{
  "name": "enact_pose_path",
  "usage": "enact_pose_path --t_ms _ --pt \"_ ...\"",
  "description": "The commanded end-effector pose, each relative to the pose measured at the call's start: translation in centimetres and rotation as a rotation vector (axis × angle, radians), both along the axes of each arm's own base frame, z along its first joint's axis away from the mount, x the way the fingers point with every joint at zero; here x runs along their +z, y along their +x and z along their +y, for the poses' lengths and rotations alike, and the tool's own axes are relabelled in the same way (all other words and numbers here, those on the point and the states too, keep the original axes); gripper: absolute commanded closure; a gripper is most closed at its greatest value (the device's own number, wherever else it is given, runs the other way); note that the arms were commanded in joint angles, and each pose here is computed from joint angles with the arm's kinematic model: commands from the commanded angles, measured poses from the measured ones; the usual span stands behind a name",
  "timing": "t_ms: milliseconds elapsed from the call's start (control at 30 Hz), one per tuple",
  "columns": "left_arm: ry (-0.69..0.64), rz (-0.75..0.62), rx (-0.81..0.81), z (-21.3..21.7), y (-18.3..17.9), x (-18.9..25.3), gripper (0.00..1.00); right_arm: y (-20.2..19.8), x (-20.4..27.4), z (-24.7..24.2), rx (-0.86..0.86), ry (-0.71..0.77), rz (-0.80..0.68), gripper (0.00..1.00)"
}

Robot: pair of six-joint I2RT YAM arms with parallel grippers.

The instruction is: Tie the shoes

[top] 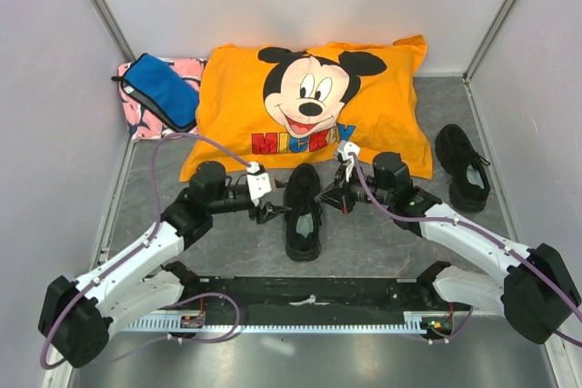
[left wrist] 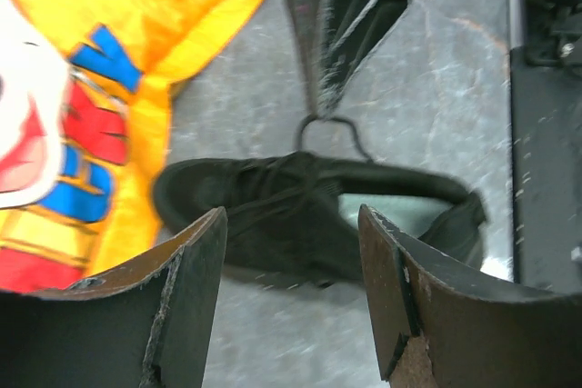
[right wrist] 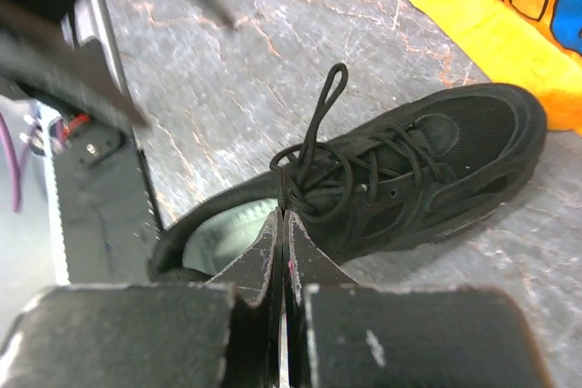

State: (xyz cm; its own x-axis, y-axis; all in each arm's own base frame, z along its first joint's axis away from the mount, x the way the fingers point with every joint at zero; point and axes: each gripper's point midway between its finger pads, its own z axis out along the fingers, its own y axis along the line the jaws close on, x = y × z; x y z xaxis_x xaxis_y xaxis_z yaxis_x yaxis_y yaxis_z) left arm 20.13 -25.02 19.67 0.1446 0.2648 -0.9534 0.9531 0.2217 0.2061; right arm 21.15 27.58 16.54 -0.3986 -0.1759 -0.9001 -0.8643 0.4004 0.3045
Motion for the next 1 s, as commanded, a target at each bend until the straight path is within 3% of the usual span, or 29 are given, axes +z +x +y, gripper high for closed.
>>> enact_pose_path --t_ms 0,667,967 --pt "-0.071 0.085 0.146 -1.7 1.2 0.1 0.34 0.3 1.0 0.5 -0.051 0.086 0.072 1.0" --pt "-0.083 0.125 0.178 -5.4 0.1 -2.5 0.44 1.6 0.5 0.7 -0.301 0.247 0.363 1.0" --pt "-0.11 0.195 0.219 -5.7 0.4 -2.9 0.41 1.1 0.5 1.3 -0.298 0.281 0.389 1.0"
